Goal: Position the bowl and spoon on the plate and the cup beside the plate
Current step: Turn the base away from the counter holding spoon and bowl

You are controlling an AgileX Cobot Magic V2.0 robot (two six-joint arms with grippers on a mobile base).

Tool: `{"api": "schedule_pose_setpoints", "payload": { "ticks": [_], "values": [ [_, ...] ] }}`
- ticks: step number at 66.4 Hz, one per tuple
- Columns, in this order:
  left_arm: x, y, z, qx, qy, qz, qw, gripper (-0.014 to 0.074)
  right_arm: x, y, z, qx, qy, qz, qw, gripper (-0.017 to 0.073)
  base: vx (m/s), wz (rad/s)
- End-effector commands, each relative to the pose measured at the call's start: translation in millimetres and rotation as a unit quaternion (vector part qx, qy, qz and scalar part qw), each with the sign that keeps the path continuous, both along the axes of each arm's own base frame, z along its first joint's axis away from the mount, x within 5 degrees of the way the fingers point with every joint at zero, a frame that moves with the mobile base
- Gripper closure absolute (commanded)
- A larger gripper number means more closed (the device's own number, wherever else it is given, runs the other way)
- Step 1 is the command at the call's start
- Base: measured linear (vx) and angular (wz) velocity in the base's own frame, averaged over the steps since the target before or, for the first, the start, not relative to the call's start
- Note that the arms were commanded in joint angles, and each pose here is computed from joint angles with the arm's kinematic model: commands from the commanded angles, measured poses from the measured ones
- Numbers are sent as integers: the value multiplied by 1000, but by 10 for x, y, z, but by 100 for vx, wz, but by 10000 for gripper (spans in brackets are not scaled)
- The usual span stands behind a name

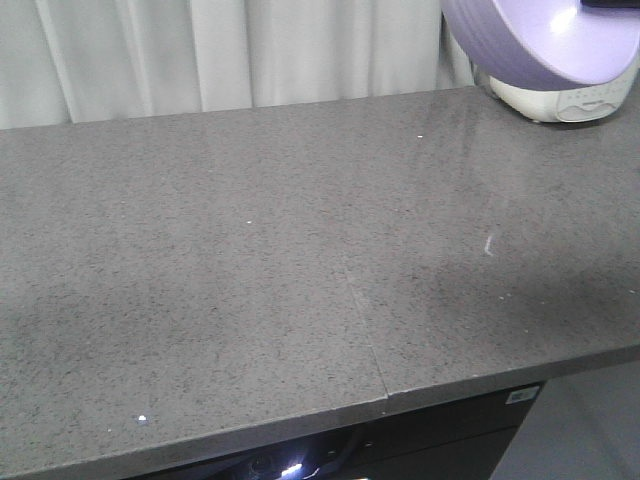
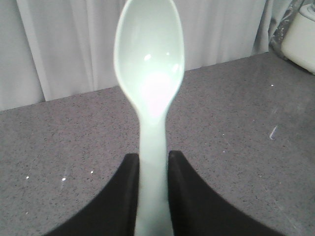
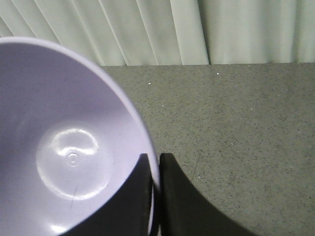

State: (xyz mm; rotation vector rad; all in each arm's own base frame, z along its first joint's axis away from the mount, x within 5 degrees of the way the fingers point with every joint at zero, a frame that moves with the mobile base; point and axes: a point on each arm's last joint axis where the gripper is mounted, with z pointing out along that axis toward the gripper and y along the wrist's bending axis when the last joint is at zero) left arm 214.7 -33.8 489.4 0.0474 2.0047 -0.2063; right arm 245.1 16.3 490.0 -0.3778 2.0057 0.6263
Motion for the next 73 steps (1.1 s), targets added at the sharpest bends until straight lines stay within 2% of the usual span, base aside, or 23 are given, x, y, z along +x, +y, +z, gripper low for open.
{"api": "schedule_pose_setpoints", "payload": {
  "ticks": [1, 73],
  "values": [
    [-77, 3, 171, -14, -52, -1, 999, 600, -106, 26, 195, 19, -49, -4, 999, 569, -1, -21],
    [-77, 3, 171, -14, -52, -1, 999, 600, -106, 26, 195, 19, -49, -4, 999, 569, -1, -33]
  ]
}}
